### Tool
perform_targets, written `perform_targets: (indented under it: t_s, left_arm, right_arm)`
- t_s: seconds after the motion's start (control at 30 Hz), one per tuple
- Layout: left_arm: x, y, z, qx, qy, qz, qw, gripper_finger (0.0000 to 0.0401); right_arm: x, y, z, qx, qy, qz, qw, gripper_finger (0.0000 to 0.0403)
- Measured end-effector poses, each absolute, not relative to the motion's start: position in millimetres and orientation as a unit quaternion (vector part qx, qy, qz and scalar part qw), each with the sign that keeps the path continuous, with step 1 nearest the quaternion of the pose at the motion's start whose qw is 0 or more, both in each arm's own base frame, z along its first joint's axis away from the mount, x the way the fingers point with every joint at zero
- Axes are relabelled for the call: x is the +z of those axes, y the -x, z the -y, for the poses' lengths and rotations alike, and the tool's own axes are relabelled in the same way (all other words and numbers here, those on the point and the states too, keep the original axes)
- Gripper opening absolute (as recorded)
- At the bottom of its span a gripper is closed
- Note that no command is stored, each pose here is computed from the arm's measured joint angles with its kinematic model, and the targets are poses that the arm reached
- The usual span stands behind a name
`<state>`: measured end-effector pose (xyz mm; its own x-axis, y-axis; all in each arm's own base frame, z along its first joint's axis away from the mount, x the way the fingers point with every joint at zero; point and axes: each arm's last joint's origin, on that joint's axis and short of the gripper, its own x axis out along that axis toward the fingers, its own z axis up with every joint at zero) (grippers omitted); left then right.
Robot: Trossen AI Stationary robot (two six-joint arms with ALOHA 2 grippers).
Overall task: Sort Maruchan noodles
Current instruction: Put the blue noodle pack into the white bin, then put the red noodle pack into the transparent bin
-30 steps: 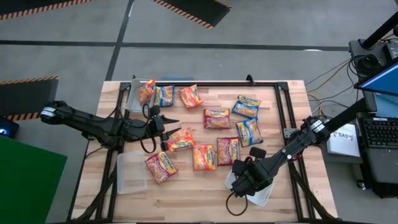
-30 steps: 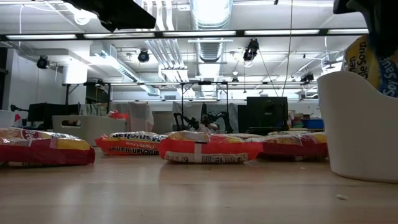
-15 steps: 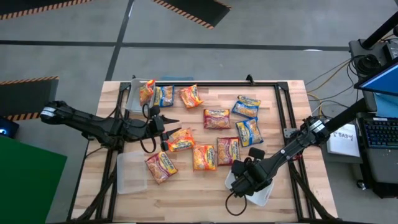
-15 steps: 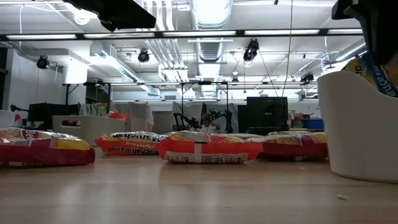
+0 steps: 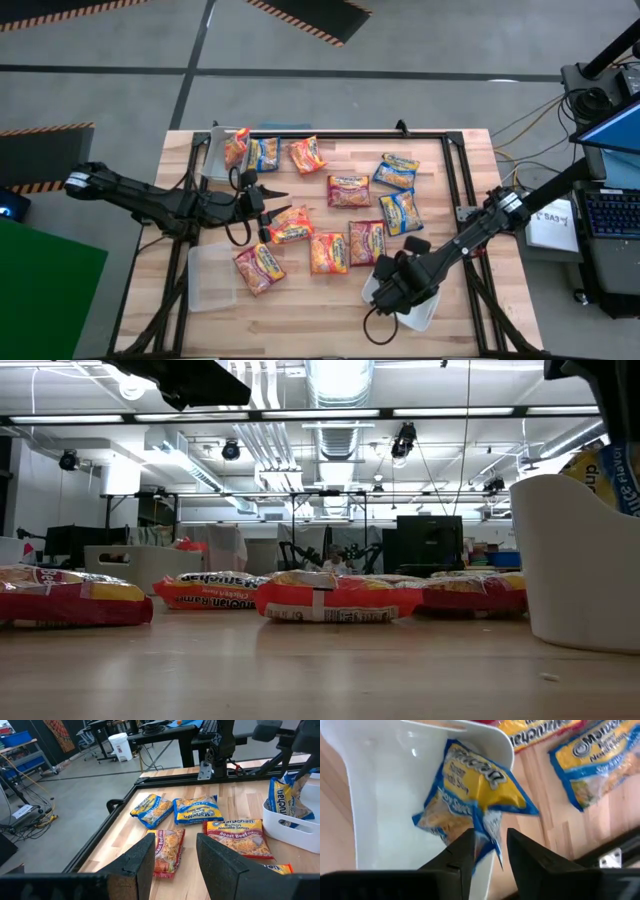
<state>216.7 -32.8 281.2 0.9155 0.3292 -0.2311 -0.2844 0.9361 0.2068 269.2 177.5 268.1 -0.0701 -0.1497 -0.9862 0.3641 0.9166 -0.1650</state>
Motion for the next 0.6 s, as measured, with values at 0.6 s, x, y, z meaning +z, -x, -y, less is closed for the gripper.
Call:
perform_targets:
  t_s: [0.6]
  left_arm:
    - [279.5,-225.1,35.1,0.150,-0.078,-0.119,0.978,0.0127]
  right_arm:
    - [336.4,-264.0,-148.6,-0.151,0.042,-0.526,0.836,0.0063]
